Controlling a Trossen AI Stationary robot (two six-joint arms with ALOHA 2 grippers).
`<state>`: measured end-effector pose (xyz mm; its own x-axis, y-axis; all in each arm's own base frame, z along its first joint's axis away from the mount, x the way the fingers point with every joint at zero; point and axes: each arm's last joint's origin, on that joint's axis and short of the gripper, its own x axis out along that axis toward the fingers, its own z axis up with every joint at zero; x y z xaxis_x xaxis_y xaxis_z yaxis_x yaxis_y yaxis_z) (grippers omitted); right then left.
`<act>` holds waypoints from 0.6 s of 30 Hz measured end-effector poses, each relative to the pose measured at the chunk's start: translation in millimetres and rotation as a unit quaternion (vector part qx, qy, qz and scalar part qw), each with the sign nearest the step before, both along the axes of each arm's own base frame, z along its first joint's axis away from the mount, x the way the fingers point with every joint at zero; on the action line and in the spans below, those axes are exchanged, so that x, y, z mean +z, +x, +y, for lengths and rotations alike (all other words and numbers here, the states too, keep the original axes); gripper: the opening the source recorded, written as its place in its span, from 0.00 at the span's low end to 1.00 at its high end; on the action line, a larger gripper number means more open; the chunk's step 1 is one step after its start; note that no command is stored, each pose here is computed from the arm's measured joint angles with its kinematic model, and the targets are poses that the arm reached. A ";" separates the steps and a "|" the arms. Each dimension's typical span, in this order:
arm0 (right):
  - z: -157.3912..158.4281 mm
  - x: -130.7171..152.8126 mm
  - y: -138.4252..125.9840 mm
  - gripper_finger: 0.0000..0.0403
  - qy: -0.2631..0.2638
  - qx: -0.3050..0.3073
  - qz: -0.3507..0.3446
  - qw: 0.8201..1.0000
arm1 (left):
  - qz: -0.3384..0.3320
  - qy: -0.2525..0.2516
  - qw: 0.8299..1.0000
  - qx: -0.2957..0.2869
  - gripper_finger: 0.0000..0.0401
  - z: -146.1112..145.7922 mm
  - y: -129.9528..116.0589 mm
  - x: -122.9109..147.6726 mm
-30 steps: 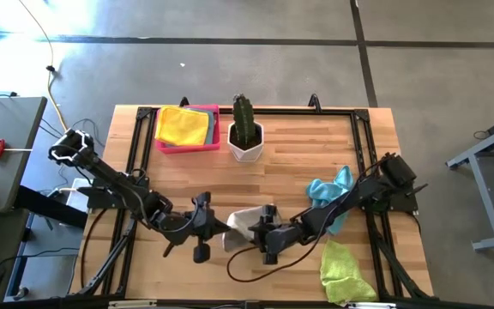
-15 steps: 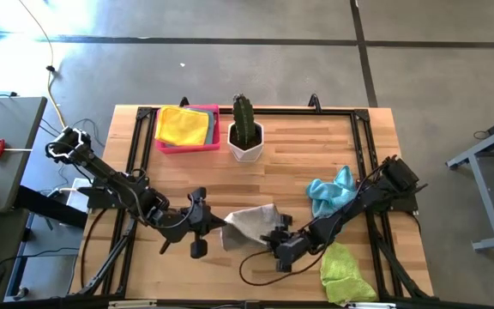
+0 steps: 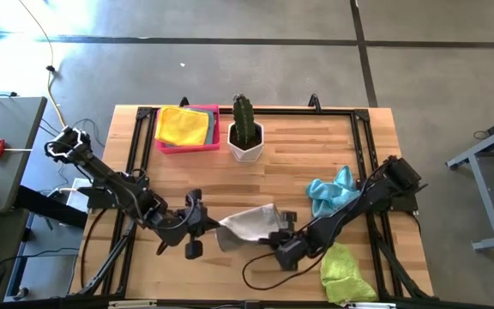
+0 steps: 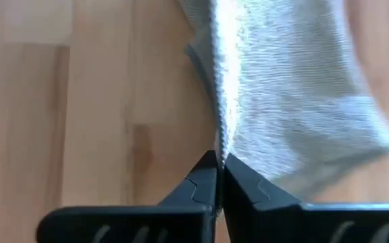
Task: Fold microfiber towels
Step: Fold the gray microfiber towel
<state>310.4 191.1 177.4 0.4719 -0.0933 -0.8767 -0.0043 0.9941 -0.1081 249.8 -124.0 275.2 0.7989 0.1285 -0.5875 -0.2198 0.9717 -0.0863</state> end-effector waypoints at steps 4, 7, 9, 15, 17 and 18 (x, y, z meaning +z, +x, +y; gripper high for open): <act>-3.1 38.6 3.9 0.01 -0.092 0.011 0.021 0.995 | -0.010 0.034 0.999 0.003 0.00 7.8 -8.1 10.4; -14.0 69.7 4.9 0.00 -0.174 0.002 0.036 0.984 | -0.017 0.084 0.996 0.019 0.00 19.4 -17.8 25.1; -23.8 90.0 5.4 0.00 -0.233 -0.011 0.036 0.972 | -0.014 0.130 0.991 0.031 0.00 27.5 -25.8 35.2; -66.7 135.3 15.2 0.00 -0.340 -0.037 0.055 0.938 | -0.017 0.271 0.959 0.081 0.00 52.3 -46.0 68.1; -86.0 144.4 22.2 0.00 -0.358 -0.044 0.064 0.930 | -0.014 0.313 0.945 0.100 0.00 61.2 -51.0 77.5; -96.3 148.2 25.4 0.00 -0.366 -0.049 0.070 0.927 | -0.013 0.328 0.938 0.111 0.00 65.2 -53.0 81.5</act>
<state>335.9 94.8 325.5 0.3163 -0.7230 -0.6142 0.0174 0.6517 -0.7582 196.8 -58.8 356.7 0.7230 0.6201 -0.3045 -0.4291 0.7485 0.5055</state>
